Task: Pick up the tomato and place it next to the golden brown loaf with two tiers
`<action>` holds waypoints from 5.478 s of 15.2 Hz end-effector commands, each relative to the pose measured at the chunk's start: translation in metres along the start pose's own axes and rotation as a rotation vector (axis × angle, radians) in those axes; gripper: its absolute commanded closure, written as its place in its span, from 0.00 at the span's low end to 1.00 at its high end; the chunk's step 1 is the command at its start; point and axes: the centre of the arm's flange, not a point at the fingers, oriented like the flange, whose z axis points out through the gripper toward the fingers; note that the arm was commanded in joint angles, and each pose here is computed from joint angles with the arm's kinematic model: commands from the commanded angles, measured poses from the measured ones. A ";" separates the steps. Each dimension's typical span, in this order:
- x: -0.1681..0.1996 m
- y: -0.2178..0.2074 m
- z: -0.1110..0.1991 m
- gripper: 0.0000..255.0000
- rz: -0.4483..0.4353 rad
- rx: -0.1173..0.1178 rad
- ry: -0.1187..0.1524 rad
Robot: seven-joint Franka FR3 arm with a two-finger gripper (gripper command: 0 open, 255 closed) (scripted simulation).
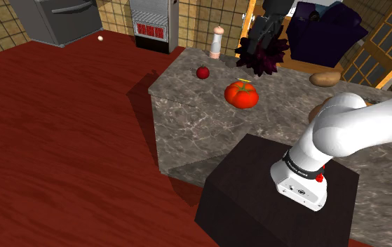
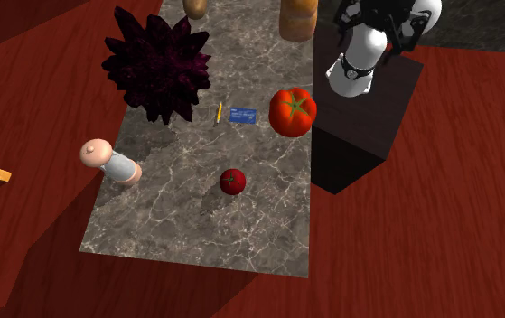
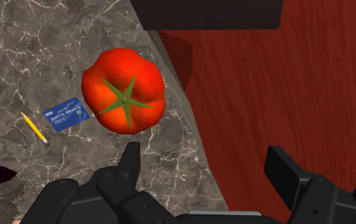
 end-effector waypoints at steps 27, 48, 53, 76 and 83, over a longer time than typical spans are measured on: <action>0.254 0.123 0.179 0.00 0.067 -0.011 0.073; 0.301 0.146 0.248 1.00 0.079 -0.013 0.085; 0.301 0.146 0.248 1.00 0.079 -0.013 0.085; 0.310 0.142 0.148 1.00 0.079 -0.013 0.085; 0.313 0.140 0.111 1.00 0.079 -0.013 0.085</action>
